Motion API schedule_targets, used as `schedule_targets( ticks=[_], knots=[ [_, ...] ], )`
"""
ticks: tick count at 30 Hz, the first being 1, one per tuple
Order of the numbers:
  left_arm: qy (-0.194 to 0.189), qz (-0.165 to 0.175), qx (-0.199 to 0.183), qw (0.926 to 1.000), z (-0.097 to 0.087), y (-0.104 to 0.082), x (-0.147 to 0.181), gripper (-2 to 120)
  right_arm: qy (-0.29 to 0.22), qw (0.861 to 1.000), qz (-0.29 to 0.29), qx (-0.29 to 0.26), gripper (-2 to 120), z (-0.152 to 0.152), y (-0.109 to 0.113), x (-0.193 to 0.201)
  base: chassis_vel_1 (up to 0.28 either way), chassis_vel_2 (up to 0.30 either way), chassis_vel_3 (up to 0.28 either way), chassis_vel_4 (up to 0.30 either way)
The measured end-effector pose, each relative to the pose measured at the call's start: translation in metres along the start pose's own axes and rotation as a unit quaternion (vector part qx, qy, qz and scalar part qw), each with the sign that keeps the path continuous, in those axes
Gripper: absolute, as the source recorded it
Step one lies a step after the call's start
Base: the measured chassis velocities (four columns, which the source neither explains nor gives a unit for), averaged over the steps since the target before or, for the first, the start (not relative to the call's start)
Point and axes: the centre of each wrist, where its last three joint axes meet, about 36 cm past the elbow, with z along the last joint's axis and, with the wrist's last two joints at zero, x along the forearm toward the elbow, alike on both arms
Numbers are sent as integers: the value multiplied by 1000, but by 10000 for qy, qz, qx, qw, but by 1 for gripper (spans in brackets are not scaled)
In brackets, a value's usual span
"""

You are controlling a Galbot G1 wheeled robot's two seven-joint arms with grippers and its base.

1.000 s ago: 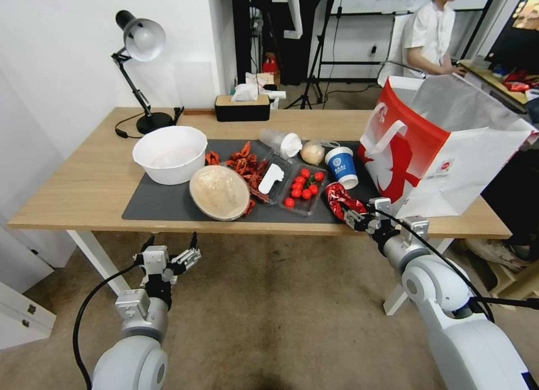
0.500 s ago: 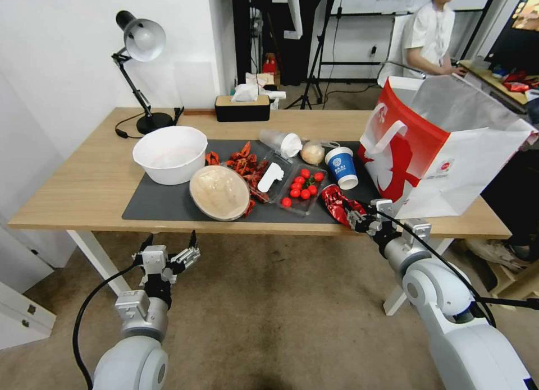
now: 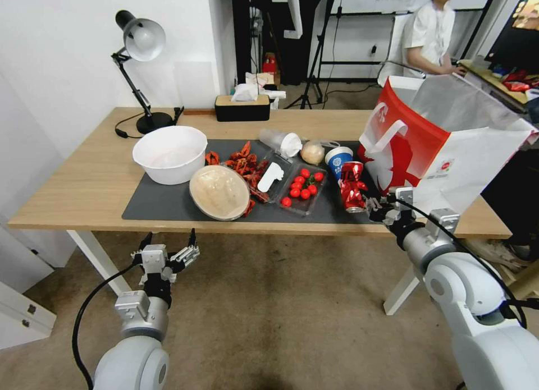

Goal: Pick up the trash from the table and place it into the takeout bag.

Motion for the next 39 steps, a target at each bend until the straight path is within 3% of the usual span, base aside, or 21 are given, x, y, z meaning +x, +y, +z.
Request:
schedule_targets(
  ticks=[6, 12, 21, 23, 30, 38, 39],
  knots=[
    [-14, -26, -5, 10000, 0, -1, 1, 100, -537, 9979, -375, -6, 10, -32, 4, 15, 0, 0, 0, 0],
    [-31, -42, -17, 10000, -1, -2, 1, 100, -744, 9957, -548, 48, 10, -53, 2, 21, 0, 0, 0, 0],
    [-23, -64, -29, 10000, 0, -2, 2, 100, -1371, 9904, 152, 117, 10, -124, -39, 9, 0, 0, 0, 0],
    [-21, -67, -28, 10000, 0, -2, 2, 100, -2004, 9788, 423, 38, 10, -143, -59, 2, 0, 0, 0, 0],
    [20, -90, -13, 10000, 3, -2, 1, 100, -1956, 9762, 938, -64, 10, -149, -100, -19, 0, 0, 0, 0],
    [44, -104, -7, 9999, 6, -2, 0, 100, -1571, 9802, 1209, -21, 11, -129, -111, -31, 0, 0, 0, 0],
    [46, -105, -8, 9999, 6, -2, -1, 100, -1531, 9808, 1209, -18, 16, -127, -110, -31, 0, 0, 0, 0]
  ],
)
